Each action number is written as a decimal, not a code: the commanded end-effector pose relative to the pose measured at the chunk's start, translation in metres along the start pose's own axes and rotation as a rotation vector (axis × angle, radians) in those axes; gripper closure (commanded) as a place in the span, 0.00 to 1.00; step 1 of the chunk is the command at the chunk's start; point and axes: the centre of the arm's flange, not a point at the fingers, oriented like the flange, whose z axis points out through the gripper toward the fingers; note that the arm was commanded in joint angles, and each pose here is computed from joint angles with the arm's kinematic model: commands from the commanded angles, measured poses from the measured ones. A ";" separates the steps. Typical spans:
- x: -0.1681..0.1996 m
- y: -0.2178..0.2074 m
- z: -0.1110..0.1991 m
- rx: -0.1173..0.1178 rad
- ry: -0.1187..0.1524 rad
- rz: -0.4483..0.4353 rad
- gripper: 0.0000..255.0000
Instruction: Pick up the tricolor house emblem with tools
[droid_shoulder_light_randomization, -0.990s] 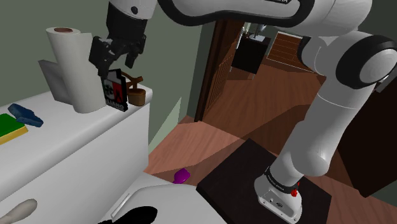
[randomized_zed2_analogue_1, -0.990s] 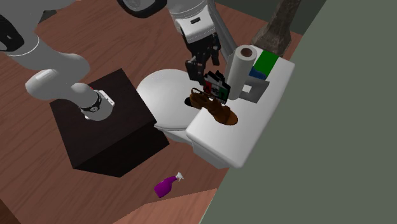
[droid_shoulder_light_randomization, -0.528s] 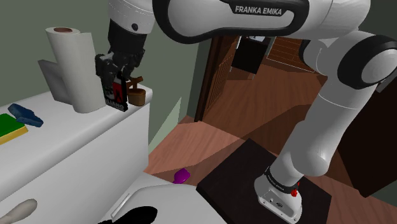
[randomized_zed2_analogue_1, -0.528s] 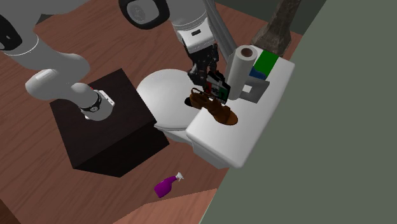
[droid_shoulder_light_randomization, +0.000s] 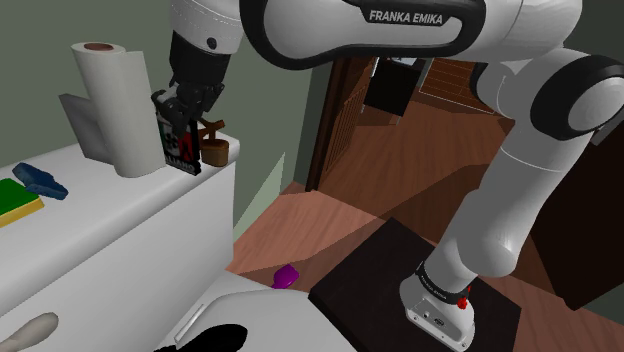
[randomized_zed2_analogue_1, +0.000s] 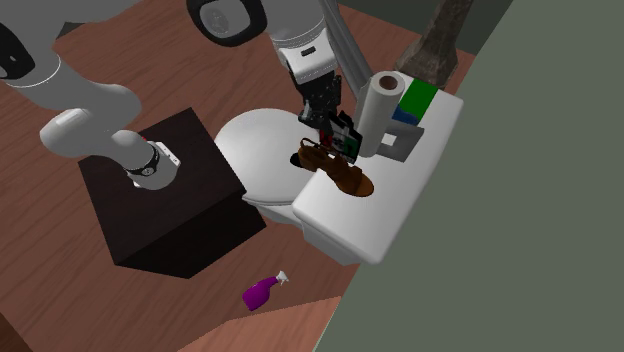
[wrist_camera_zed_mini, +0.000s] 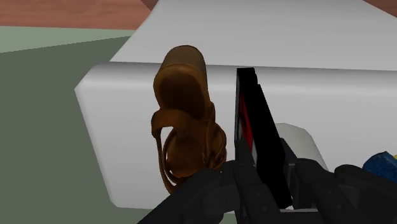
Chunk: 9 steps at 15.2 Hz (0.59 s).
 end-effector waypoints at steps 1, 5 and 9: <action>0.000 0.000 0.000 0.000 0.000 0.000 1.00; 0.007 0.000 -0.020 0.000 0.000 0.000 1.00; 0.014 0.000 -0.040 0.000 0.000 0.000 1.00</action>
